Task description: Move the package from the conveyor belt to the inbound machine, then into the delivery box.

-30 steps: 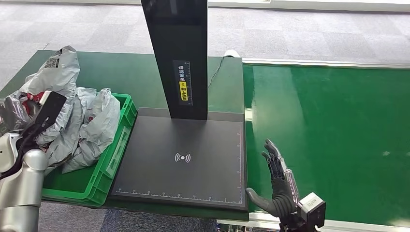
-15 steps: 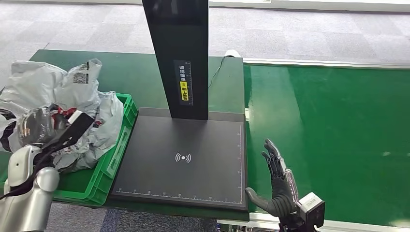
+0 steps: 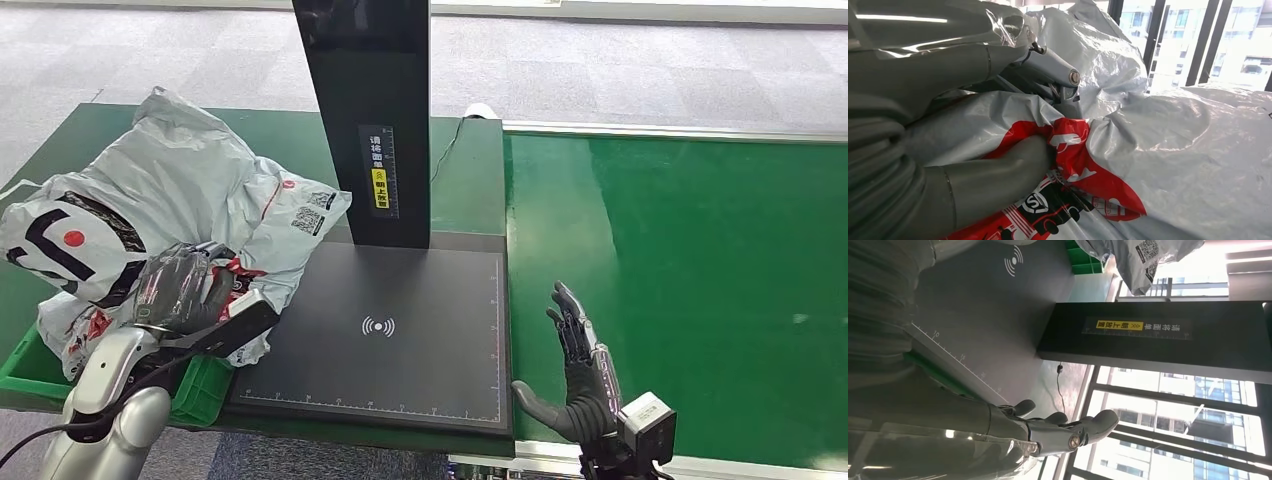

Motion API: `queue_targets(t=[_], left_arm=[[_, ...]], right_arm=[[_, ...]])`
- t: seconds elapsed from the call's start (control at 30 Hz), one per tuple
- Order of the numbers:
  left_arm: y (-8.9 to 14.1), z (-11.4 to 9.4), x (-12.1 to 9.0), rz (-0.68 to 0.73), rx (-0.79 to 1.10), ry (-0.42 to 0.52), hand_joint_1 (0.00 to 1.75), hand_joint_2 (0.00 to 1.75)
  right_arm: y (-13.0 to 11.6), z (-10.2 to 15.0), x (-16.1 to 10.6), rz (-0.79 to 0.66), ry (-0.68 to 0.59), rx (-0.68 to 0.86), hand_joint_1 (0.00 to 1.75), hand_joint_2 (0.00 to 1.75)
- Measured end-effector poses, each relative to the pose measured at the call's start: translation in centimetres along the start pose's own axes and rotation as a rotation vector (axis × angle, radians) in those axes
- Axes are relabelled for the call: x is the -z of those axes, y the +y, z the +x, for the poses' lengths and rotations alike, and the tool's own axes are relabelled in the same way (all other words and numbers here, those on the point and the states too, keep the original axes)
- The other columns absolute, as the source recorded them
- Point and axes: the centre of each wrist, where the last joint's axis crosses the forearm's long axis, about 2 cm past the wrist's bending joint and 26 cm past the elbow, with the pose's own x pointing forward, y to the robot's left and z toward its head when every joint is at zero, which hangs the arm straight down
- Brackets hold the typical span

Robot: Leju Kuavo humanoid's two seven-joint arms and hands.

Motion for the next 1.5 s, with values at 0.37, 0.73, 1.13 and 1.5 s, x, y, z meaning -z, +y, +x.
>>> queue_targets(t=[0.37, 0.73, 1.13, 1.5], left_arm=[[-0.2, 0.9, 0.2, -0.084, -0.023, -0.100, 1.75, 1.75], [-0.3, 2.1, 2.2, -0.112, 0.034, -0.050, 1.75, 1.75], [-1.0, -7.1, 5.7, -0.003, 0.112, 0.431, 1.75, 1.75], [-2.0, -10.0, 4.6, -0.011, 0.080, 0.542, 1.75, 1.75]], right_arm=[[-0.1, -0.1, 0.3, -0.001, -0.003, 0.001, 0.00, 1.75], [-0.7, -0.2, 0.5, -0.019, 0.005, 0.000, 0.00, 1.75], [-0.2, 0.1, -0.2, -0.015, 0.027, -0.009, 0.00, 1.75], [0.0, 0.1, 0.3, -0.010, 0.020, -0.008, 0.00, 1.75]])
